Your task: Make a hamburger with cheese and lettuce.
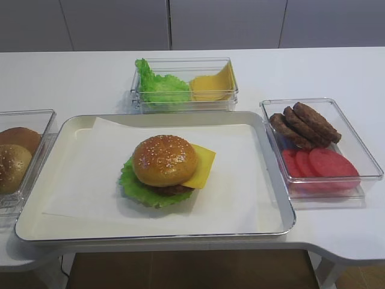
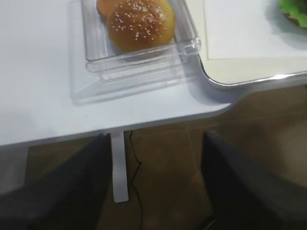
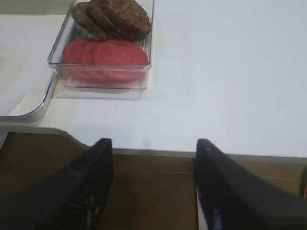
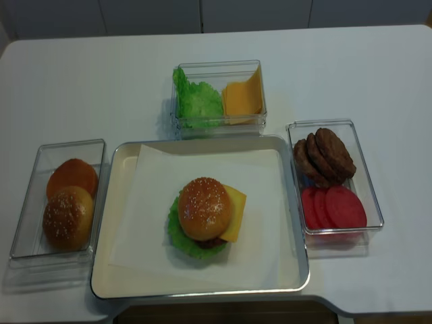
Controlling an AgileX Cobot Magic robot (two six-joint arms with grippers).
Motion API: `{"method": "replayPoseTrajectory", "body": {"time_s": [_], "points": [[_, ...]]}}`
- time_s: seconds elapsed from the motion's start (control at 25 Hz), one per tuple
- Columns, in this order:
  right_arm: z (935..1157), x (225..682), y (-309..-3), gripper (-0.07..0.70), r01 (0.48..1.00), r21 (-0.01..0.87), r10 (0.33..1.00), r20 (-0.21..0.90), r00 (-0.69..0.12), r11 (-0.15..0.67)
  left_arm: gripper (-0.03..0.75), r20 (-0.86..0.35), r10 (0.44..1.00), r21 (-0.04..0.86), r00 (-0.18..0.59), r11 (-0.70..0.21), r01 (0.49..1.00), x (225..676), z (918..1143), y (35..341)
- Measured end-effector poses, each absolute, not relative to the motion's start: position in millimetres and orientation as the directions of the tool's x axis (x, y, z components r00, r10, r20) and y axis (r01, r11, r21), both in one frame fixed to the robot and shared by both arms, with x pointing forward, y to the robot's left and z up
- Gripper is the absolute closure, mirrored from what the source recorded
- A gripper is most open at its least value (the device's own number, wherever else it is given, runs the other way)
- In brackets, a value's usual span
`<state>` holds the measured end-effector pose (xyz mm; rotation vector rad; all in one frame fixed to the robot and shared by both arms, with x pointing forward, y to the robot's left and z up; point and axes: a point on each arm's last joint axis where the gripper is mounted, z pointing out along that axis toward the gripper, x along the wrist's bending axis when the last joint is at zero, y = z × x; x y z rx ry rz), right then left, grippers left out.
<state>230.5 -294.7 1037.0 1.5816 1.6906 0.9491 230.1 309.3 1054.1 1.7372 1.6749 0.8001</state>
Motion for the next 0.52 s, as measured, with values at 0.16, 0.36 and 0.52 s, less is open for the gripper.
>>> {"method": "replayPoseTrajectory", "body": {"time_s": [0.16,0.36,0.52], "points": [[1037.0,230.5,-294.7,0.2,0.543,0.839,0.996,0.029,-0.082,0.02,0.29,0.018,0.998,0.807,0.066,-0.054,0.588,223.5,1044.9,307.2],[1037.0,230.5,-294.7,0.2,0.543,0.839,0.996,0.029,-0.082,0.02,0.298,0.021,0.996,0.818,0.081,-0.064,0.572,224.8,1040.3,306.1],[1037.0,230.5,-294.6,0.2,0.543,0.839,0.996,0.03,-0.083,0.02,0.299,0.021,0.996,0.824,0.082,-0.064,0.563,227.0,1038.5,305.8]]}}
